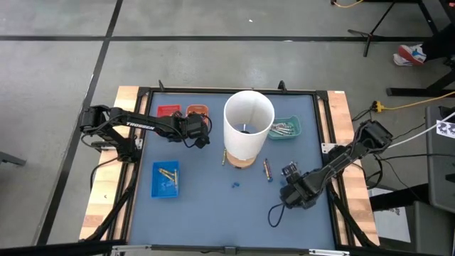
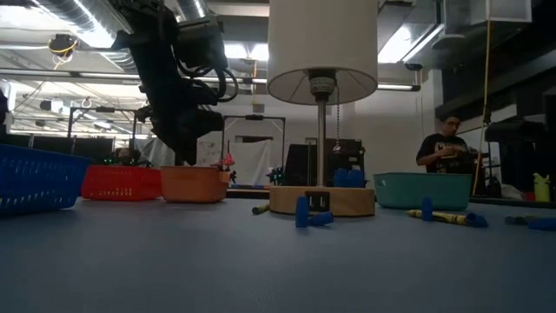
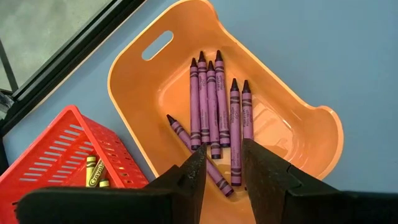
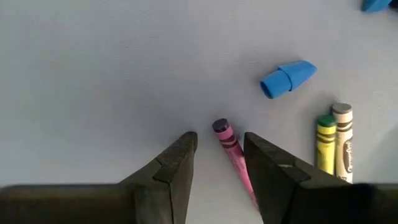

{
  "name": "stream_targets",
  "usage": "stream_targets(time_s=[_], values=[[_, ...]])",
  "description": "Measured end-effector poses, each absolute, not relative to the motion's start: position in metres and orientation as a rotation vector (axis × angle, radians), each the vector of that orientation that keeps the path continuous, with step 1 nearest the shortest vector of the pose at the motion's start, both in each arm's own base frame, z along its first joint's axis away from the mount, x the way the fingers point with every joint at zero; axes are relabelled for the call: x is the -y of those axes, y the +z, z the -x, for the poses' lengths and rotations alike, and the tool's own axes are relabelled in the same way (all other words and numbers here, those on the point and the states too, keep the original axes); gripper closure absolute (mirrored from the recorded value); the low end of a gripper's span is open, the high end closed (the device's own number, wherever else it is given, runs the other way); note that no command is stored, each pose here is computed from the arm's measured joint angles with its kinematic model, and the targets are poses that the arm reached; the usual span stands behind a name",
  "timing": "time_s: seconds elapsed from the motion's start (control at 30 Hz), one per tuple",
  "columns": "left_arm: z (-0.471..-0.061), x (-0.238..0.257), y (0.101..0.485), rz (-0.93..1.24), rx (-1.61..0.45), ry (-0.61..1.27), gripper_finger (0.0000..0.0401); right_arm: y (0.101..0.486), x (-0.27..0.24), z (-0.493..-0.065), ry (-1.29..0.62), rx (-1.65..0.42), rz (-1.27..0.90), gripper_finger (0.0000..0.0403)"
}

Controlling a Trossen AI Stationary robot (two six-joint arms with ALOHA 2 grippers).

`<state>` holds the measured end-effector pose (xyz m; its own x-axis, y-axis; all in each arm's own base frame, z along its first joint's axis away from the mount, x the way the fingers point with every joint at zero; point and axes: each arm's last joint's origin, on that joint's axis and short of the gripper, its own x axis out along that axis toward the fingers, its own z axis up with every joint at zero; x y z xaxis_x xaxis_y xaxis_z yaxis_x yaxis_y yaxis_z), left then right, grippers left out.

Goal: Sort crayons
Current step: Put the violet crayon into the orange bin

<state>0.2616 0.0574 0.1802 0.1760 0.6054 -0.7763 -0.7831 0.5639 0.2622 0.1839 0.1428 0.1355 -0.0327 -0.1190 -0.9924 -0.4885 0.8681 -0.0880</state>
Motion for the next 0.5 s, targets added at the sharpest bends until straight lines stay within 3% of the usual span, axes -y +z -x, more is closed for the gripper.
stream_targets(time_s=[0.27, 0.5], values=[[-0.262, -0.057, 0.180, 0.214, -0.982, 0.994, 0.0315, 0.135, -0.128, -0.195, 0.351, -1.624, 0.427, 0.0261], [-0.262, -0.057, 0.180, 0.214, -0.982, 0.994, 0.0315, 0.135, -0.122, -0.199, 0.364, -1.631, 0.396, 0.0317]])
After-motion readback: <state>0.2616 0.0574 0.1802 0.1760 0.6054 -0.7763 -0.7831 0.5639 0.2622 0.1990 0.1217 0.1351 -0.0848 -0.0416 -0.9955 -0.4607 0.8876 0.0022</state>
